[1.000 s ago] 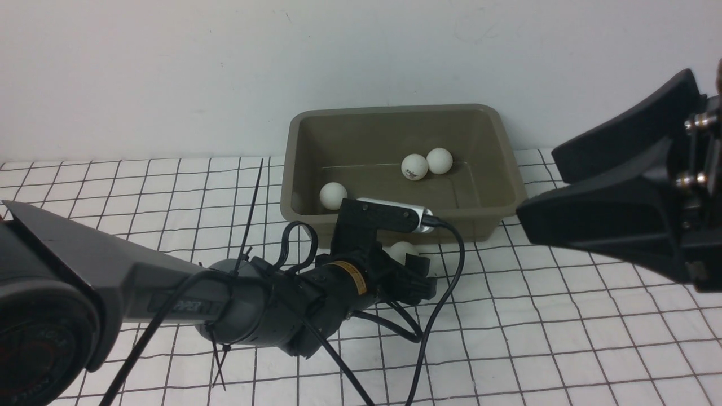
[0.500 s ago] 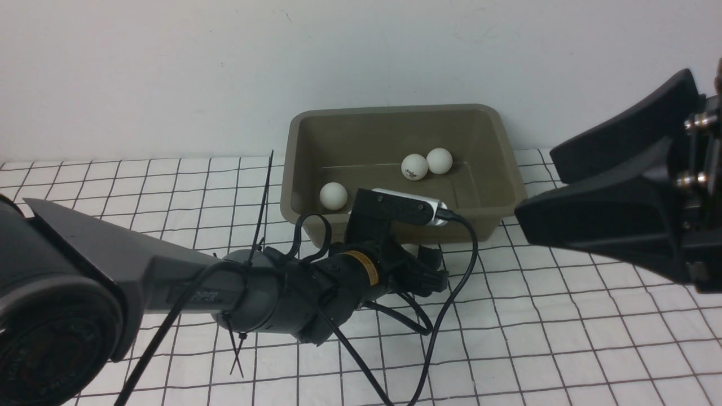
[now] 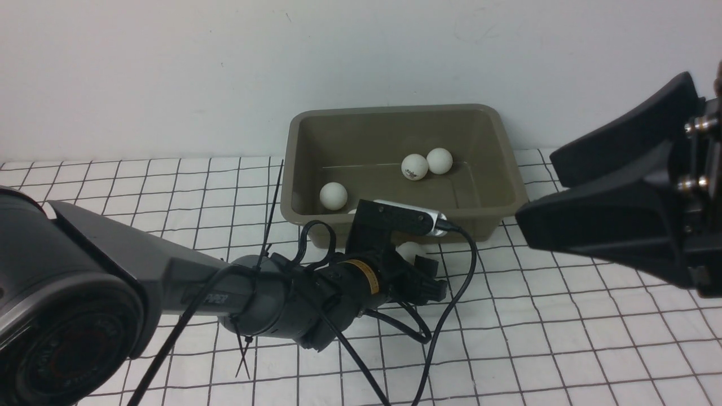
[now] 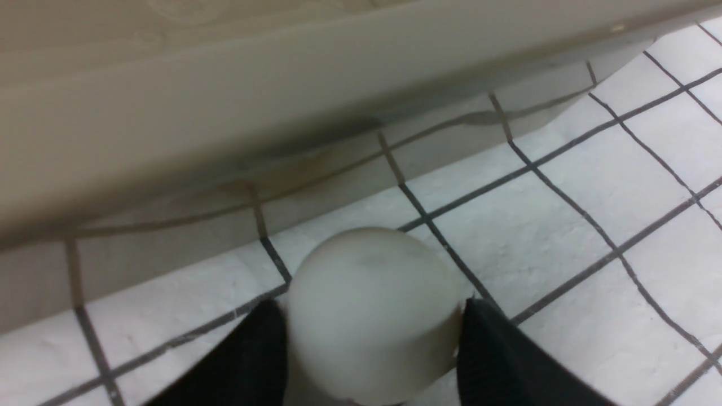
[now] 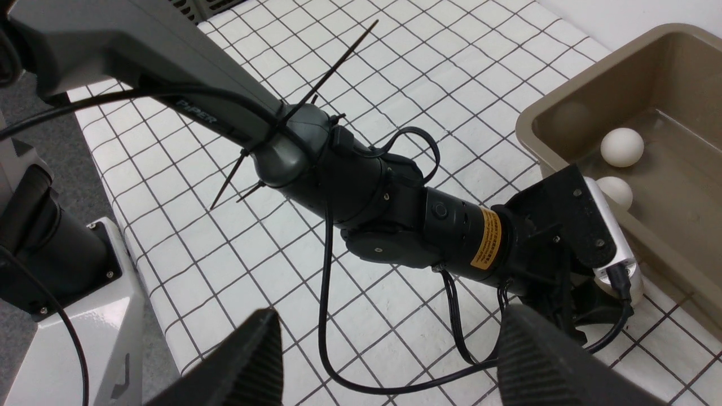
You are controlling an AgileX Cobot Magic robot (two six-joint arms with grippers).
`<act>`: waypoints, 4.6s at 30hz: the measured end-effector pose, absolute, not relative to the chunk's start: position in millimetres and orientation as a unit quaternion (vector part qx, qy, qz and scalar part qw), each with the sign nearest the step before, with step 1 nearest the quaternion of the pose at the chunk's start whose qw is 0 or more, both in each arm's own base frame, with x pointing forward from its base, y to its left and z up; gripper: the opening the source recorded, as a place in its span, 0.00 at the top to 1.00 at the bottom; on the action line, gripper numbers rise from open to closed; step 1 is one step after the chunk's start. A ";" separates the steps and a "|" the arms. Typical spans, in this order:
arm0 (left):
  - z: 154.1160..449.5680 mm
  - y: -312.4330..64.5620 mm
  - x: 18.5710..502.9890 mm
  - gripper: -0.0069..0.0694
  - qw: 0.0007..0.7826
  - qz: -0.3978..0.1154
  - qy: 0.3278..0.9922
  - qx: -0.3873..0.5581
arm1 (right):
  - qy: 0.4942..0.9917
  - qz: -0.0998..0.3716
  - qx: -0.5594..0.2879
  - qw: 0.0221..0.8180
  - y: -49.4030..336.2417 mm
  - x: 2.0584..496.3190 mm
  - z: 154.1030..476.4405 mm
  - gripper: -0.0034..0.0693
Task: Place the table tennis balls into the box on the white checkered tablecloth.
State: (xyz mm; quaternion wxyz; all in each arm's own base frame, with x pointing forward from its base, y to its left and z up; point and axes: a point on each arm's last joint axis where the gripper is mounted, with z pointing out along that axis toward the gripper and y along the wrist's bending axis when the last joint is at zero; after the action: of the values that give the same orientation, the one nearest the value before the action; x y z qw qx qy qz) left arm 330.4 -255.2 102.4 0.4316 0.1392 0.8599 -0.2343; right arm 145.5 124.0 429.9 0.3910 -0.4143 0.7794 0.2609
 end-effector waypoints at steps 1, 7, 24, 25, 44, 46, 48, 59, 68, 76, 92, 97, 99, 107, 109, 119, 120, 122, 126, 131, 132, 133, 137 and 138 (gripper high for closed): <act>102.4 -255.2 330.4 0.47 0.432 -0.234 0.860 0.139 | 0.779 0.261 -0.414 0.391 124.0 145.4 429.8 0.32; 102.4 -255.2 330.4 0.47 0.432 -0.234 0.860 0.139 | 0.779 0.261 -0.414 0.391 124.0 145.4 429.8 0.32; 178.4 -267.6 301.7 0.47 0.435 -0.237 0.843 0.211 | 0.778 0.261 -0.417 0.392 124.1 145.4 430.0 0.32; 181.4 -269.9 298.6 0.47 0.435 -0.238 0.840 0.219 | 0.778 0.262 -0.416 0.392 124.2 145.3 430.1 0.32; 176.4 -181.4 374.0 0.47 0.549 -0.192 0.792 0.186 | 0.778 0.263 -0.416 0.390 124.3 145.1 430.0 0.32; 169.7 -169.8 382.0 0.47 0.550 -0.189 0.786 0.209 | 0.778 0.263 -0.416 0.390 124.3 145.1 430.0 0.32; 167.4 -165.3 385.7 0.47 0.543 -0.193 0.785 0.227 | 0.778 0.263 -0.416 0.390 124.3 145.0 430.0 0.32; 202.0 -169.9 379.6 0.27 0.521 -0.280 0.774 0.226 | 0.778 0.263 -0.416 0.390 124.3 145.0 430.0 0.32; 277.2 -146.6 350.1 0.27 0.543 -0.125 0.772 0.306 | 0.772 0.150 -0.421 0.452 100.3 137.3 439.4 0.32; 323.5 -131.6 327.2 0.27 0.577 -0.098 0.763 0.274 | 0.740 0.042 -0.296 0.603 15.2 35.1 465.8 0.32; 325.7 -131.3 324.6 0.27 0.572 -0.113 0.770 0.257 | 0.655 0.066 -0.246 0.711 21.5 47.0 281.8 0.32; 325.6 -132.3 324.0 0.27 0.571 -0.118 0.770 0.260 | 0.658 0.143 -0.191 0.715 26.9 51.9 263.3 0.32; 325.5 -132.6 323.8 0.27 0.570 -0.120 0.770 0.262 | 0.656 0.155 -0.180 0.717 27.6 53.0 258.7 0.32; 325.7 -132.7 323.6 0.27 0.570 -0.120 0.769 0.262 | 0.682 0.132 -0.202 0.691 29.2 56.8 231.3 0.32; 325.6 -132.8 323.6 0.27 0.570 -0.121 0.769 0.262 | 0.690 0.116 -0.215 0.681 28.7 57.0 227.7 0.32; 325.5 -133.6 323.0 0.27 0.568 -0.125 0.769 0.266 | 0.722 0.088 -0.233 0.646 26.4 57.1 218.2 0.32; 325.5 -133.9 322.8 0.27 0.568 -0.126 0.768 0.267 | 0.722 0.088 -0.233 0.646 26.3 57.1 218.2 0.32; 325.4 -134.4 322.5 0.27 0.567 -0.129 0.768 0.269 | 0.723 0.086 -0.234 0.645 26.2 57.1 217.8 0.32; 325.3 -134.9 322.1 0.27 0.566 -0.132 0.768 0.271 | 0.726 0.084 -0.236 0.641 25.9 57.1 217.0 0.32; 325.6 -134.9 322.0 0.27 0.566 -0.131 0.767 0.271 | 0.727 0.083 -0.236 0.640 25.9 57.1 216.6 0.32; 325.6 -134.9 322.0 0.27 0.566 -0.131 0.767 0.271 | 0.728 0.086 -0.236 0.638 25.9 57.0 216.4 0.32; 325.6 -134.9 322.0 0.27 0.566 -0.131 0.767 0.271 | 0.731 0.094 -0.228 0.637 26.3 56.8 216.3 0.32; 325.6 -134.8 322.0 0.27 0.566 -0.131 0.767 0.271 | 0.740 0.129 -0.201 0.629 27.9 55.9 216.0 0.32; 325.6 -134.8 322.0 0.27 0.566 -0.131 0.767 0.271 | 0.741 0.134 -0.196 0.628 28.0 55.9 216.0 0.32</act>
State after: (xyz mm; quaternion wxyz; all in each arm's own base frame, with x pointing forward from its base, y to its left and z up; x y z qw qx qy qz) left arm 322.0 -134.8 325.6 0.5662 0.2713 0.7672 -0.1310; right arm 55.9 28.0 216.0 0.6284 -0.1958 0.7409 0.1336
